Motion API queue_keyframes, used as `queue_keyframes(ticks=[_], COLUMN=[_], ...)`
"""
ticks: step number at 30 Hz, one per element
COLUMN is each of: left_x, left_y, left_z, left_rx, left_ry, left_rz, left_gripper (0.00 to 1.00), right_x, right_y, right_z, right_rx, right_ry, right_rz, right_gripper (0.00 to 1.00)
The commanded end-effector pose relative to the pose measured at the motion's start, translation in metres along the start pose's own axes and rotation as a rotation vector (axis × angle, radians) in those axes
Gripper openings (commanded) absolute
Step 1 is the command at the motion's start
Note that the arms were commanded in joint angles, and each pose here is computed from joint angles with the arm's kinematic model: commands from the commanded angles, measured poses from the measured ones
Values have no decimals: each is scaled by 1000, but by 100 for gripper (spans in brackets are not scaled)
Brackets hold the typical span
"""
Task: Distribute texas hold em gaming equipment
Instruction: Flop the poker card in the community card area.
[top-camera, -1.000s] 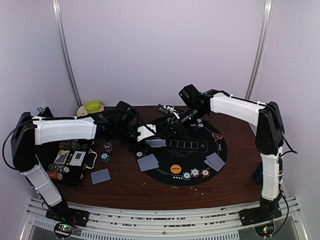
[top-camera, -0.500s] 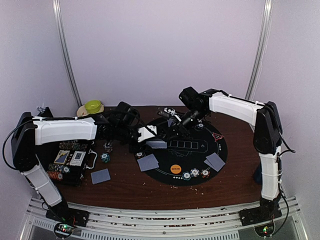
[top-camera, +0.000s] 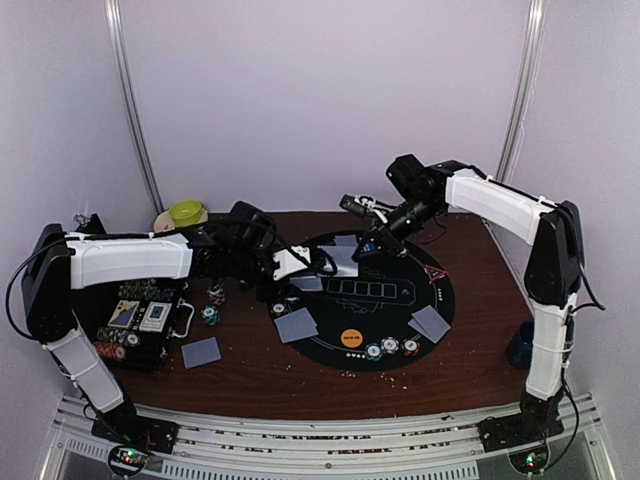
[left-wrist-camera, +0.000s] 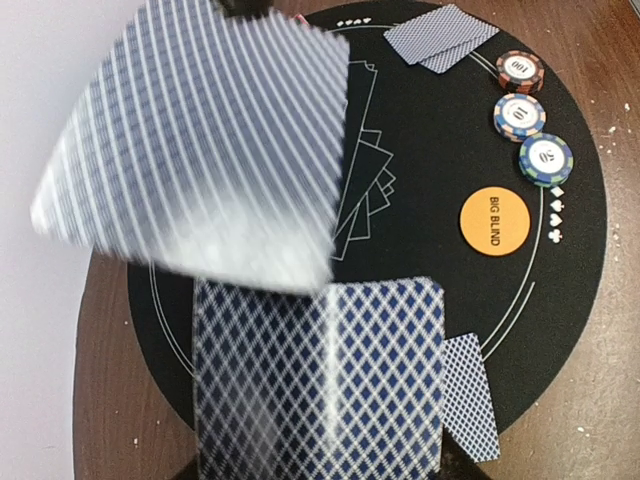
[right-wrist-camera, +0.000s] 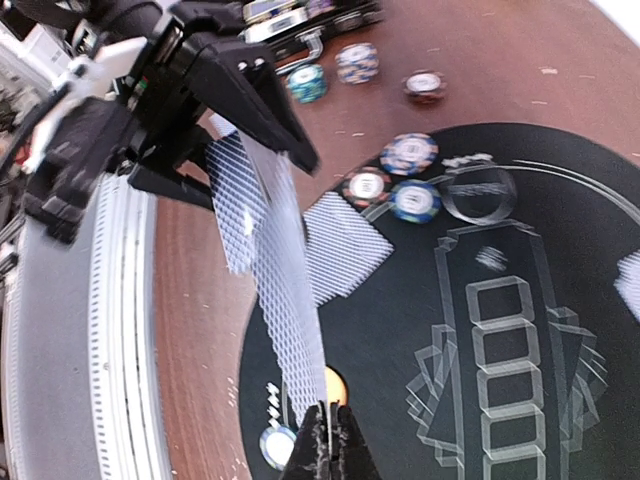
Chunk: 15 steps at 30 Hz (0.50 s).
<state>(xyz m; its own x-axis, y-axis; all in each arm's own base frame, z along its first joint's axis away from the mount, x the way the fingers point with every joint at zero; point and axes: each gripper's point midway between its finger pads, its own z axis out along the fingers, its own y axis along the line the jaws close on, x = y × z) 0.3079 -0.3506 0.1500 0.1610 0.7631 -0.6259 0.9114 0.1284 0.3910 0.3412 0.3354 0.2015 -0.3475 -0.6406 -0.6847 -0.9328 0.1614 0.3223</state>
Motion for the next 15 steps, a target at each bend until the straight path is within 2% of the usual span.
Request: queue_keyframes(ticks=[1,4,10,15], left_x=[-8,-6,-1,11], left_y=[17,22,40,59], left_z=[-8,-11,-24,-38], left_rx=[-63,-83,-130,-168], left_ry=[-46,-39,-39,-34], left_rz=[1,-3,-28,-58], left_gripper=[5,5,5,5], right_x=[-8,-12,-30,-28], right_y=[-4,-21,-81,-100], right_z=[-39,-53,-88,-73], right_rx=[155,296,728,1029], right_ry=[-28,-31,-68,45], right_rz=[-29,-11,58,13], right_gripper=[0,0,0,0])
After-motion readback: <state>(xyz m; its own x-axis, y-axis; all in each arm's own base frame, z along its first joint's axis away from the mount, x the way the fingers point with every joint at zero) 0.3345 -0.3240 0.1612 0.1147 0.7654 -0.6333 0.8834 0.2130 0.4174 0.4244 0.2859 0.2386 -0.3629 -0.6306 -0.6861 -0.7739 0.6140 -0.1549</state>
